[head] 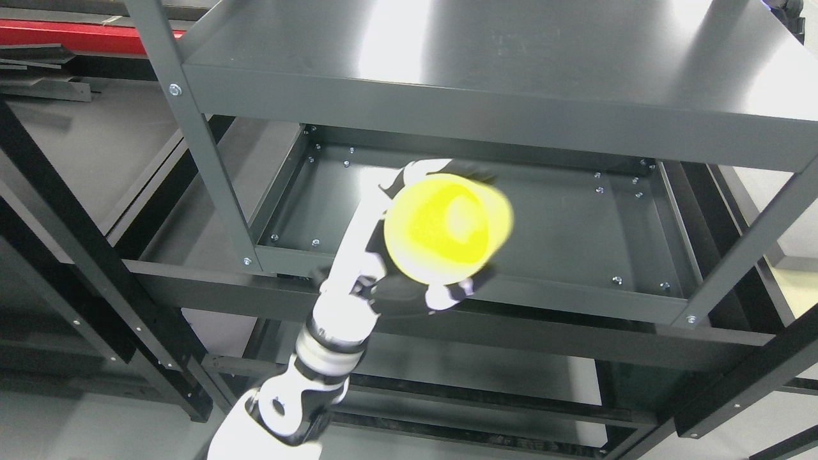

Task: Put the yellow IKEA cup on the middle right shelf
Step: 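Raise the left hand with the cup up onto the shelf, then release the yellow cup on the shelf and pull the left hand back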

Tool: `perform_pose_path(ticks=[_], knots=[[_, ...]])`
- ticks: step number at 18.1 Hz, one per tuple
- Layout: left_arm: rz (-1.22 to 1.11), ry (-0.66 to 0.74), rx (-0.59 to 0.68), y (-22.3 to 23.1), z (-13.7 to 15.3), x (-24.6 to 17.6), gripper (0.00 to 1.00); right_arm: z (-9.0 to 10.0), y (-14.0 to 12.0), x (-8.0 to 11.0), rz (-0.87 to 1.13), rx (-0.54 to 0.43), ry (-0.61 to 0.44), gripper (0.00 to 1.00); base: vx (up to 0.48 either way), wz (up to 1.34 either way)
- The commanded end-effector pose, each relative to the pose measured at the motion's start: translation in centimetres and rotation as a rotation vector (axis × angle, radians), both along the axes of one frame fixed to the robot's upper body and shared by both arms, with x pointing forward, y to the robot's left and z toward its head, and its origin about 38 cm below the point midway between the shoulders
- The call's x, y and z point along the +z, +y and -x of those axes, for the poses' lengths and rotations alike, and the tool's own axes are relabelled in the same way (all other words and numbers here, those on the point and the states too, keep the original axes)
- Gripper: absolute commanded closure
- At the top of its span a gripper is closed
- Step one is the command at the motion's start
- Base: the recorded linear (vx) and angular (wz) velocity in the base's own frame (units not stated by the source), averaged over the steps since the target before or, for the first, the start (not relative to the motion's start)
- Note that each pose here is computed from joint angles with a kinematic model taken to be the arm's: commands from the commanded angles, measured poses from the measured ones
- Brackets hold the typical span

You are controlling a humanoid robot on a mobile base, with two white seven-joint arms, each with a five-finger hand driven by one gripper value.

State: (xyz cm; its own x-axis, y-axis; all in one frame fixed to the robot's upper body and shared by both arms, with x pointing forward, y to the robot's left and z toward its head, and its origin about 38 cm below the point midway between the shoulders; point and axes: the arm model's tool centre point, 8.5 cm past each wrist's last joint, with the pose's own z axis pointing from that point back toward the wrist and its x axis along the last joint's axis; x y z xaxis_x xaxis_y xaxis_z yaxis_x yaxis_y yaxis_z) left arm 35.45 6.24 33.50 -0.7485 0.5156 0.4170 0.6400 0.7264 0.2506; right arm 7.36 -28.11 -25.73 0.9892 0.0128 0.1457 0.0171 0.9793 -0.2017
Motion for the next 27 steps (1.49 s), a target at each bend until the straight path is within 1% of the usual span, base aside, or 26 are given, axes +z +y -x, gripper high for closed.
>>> perform_pose_path(ticks=[1,3,5,8,12,15,17,19,21,23,25,27], knots=[[-0.109,-0.172,-0.171,-6.5,2.0,9.0,1.0,0.9,-1.0,0.0,0.011,-0.008,0.014,0.01,0.023,0.0],[-0.103,-0.089,-0.057,-5.3,-0.1,12.6,1.0,0.9,-1.0,0.0,0.011,-0.008,0.014,0.01,0.019,0.0],[-0.089,0.034,0.047,-4.4,-1.9,13.8,1.0,0.9,-1.0,0.0,0.011,-0.008,0.014,0.01,0.008,0.0],[0.007,0.261,0.269,-0.5,-5.5,15.4,1.0,0.9,-1.0,0.0,0.011,-0.008,0.014,0.01,0.0,0.0],[0.066,0.458,0.506,3.4,-7.9,19.5,1.0,0.9,-1.0,0.0,0.011,-0.008,0.014,0.01,0.0,0.0],[0.103,0.664,0.661,7.2,-12.0,20.2,1.0,0.9,-1.0,0.0,0.011,-0.008,0.014,0.01,0.0,0.0],[0.122,0.758,0.707,9.6,-13.5,20.1,0.99,0.9,-1.0,0.0,0.011,-0.008,0.014,0.01,0.0,0.0],[0.086,0.811,0.731,9.8,-14.1,19.4,0.97,0.9,-1.0,0.0,0.011,-0.008,0.014,0.01,0.0,0.0],[0.056,0.83,0.726,9.2,-14.5,18.8,0.92,0.9,-1.0,0.0,0.011,-0.008,0.014,0.01,0.0,0.0],[0.011,0.862,0.664,7.8,-14.8,17.9,0.85,0.9,-1.0,0.0,0.011,-0.008,0.014,0.01,0.0,0.0],[-0.024,0.909,0.581,6.6,-15.1,17.0,0.83,0.9,-1.0,0.0,0.011,-0.008,0.014,0.01,0.0,0.0],[-0.072,0.933,0.53,5.6,-15.5,16.1,0.75,0.9,-1.0,0.0,0.011,-0.008,0.014,0.0,0.0,0.0]])
